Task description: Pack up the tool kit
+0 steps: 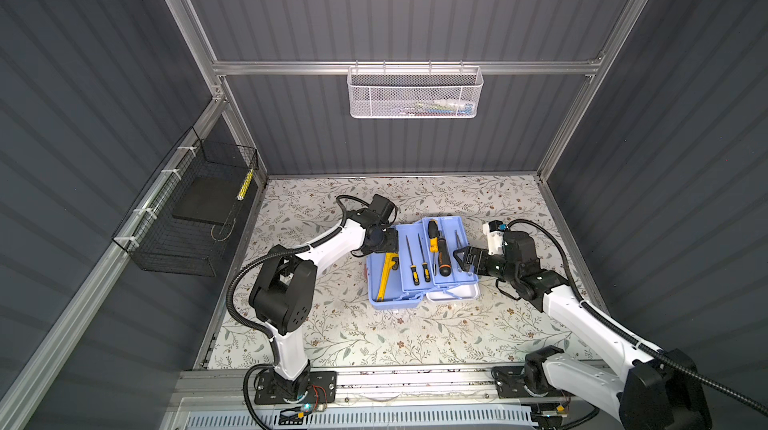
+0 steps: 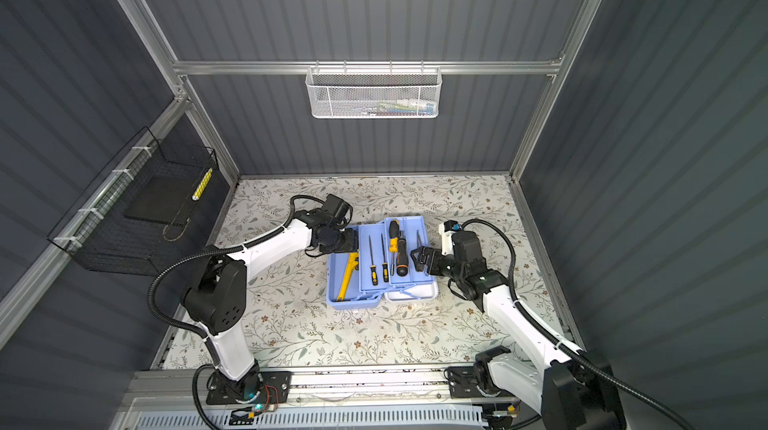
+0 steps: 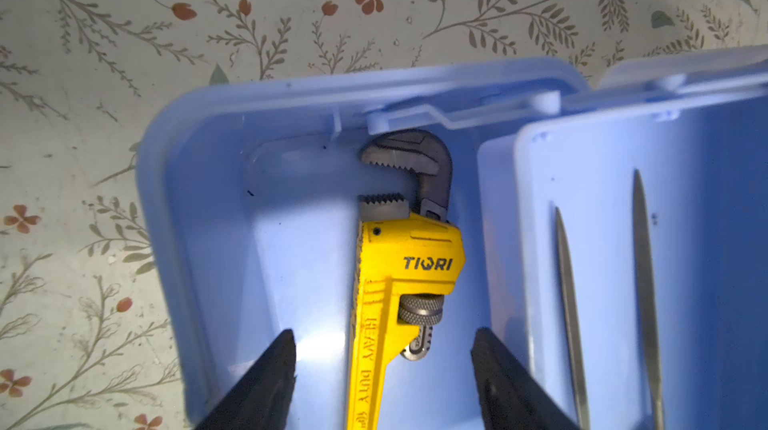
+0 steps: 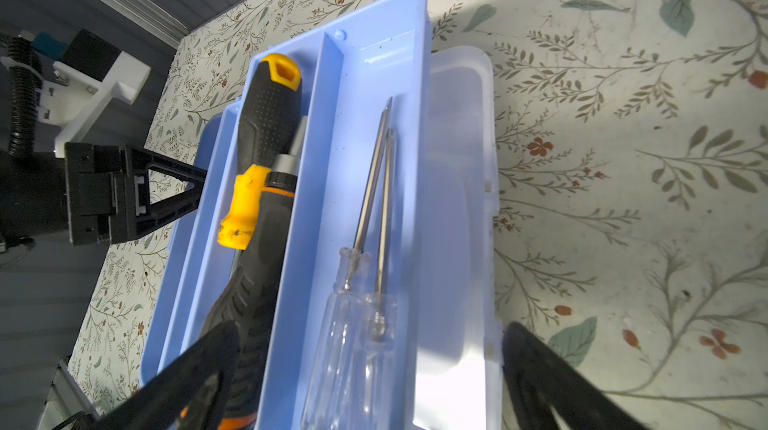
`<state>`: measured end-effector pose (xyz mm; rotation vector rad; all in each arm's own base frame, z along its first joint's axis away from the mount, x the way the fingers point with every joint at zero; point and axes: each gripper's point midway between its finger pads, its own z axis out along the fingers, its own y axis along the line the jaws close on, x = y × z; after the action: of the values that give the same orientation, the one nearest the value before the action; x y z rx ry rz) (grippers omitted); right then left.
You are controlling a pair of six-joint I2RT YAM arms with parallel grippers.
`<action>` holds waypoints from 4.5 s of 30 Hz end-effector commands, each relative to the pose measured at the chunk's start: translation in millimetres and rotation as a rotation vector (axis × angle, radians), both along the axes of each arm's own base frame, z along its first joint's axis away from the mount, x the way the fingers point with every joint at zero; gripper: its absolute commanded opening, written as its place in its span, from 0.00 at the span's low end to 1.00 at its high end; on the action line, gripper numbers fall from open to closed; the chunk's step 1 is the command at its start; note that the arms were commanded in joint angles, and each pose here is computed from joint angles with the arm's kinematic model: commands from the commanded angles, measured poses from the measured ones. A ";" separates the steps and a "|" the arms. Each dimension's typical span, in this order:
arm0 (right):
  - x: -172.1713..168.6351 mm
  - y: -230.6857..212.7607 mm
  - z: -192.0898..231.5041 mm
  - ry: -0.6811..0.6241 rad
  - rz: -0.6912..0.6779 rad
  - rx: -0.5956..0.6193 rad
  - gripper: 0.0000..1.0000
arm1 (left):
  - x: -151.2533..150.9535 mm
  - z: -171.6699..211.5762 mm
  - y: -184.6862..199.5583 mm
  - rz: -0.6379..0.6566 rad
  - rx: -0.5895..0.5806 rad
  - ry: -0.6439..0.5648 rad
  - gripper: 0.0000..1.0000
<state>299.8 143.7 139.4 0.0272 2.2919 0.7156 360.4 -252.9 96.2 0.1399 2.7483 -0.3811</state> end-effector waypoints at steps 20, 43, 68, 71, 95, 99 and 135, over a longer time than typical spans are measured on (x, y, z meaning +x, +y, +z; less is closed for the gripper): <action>-6.4 5.1 7.9 0.004 0.041 0.024 0.89 | -39.2 43.6 29.0 -0.046 -0.031 -0.133 0.99; -10.9 12.7 6.7 0.069 0.057 0.073 0.80 | -81.0 17.8 30.1 -0.140 -0.134 -0.110 1.00; -11.1 22.9 15.9 0.073 0.084 0.115 0.76 | -95.2 20.9 16.7 -0.113 -0.318 -0.116 1.00; -11.4 24.2 20.2 0.067 0.086 0.120 0.75 | -96.2 20.6 16.5 -0.106 -0.330 -0.115 1.00; -11.7 52.5 47.3 0.033 0.143 0.095 0.74 | -95.9 27.6 9.4 -0.090 -0.413 -0.136 0.99; -9.4 55.0 53.1 0.017 0.130 0.063 0.74 | -95.0 30.3 8.1 -0.092 -0.421 -0.146 0.99; 2.9 93.2 57.9 0.025 0.163 -0.021 0.74 | -96.8 38.4 6.0 -0.079 -0.477 -0.170 0.99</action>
<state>301.0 217.5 178.7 -0.1020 2.3993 0.7050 265.3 -229.5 111.0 0.0925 2.4948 -0.8476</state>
